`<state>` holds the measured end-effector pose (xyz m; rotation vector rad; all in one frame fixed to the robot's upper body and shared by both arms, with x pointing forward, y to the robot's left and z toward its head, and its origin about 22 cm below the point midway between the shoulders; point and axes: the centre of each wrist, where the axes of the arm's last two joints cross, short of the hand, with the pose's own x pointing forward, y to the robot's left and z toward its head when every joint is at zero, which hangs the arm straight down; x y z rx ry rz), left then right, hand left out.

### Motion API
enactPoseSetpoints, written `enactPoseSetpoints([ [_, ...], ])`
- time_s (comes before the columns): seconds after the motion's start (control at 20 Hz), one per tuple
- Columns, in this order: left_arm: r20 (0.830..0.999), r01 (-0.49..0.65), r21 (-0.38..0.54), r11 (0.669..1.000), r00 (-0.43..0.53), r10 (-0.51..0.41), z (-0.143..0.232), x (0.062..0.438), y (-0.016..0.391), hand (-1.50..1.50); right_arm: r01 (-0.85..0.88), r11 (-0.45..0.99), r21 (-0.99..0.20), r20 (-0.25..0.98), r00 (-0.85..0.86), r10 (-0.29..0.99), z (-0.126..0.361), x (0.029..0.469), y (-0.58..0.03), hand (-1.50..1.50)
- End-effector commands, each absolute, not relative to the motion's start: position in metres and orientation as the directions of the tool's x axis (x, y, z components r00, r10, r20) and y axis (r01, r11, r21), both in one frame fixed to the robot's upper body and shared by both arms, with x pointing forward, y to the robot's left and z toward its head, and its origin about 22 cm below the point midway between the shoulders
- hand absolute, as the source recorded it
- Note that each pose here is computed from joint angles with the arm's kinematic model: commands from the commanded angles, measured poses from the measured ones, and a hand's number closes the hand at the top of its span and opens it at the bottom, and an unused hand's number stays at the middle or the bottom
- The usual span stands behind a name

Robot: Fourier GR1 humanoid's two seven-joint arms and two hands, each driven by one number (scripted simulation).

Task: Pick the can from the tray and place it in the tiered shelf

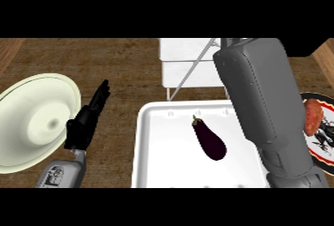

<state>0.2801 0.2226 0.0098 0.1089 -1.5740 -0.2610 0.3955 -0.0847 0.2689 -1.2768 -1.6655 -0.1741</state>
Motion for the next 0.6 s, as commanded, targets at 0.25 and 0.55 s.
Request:
enactPoseSetpoints([
  [0.25, 0.974, 0.101, 0.227, 0.969, -0.025, -0.226, 0.023, 0.298, 0.242, 0.0, 0.804, 0.531, -0.267, 0.834, -0.083, 0.545, 0.318, 0.372, -0.076, -1.5],
  [0.55, 0.973, 0.075, 0.231, 0.97, -0.025, -0.23, 0.01, 0.278, 0.227, 0.0, 0.872, 0.49, -0.009, 0.894, -0.213, 0.395, 0.352, 0.342, -0.133, -1.5],
])
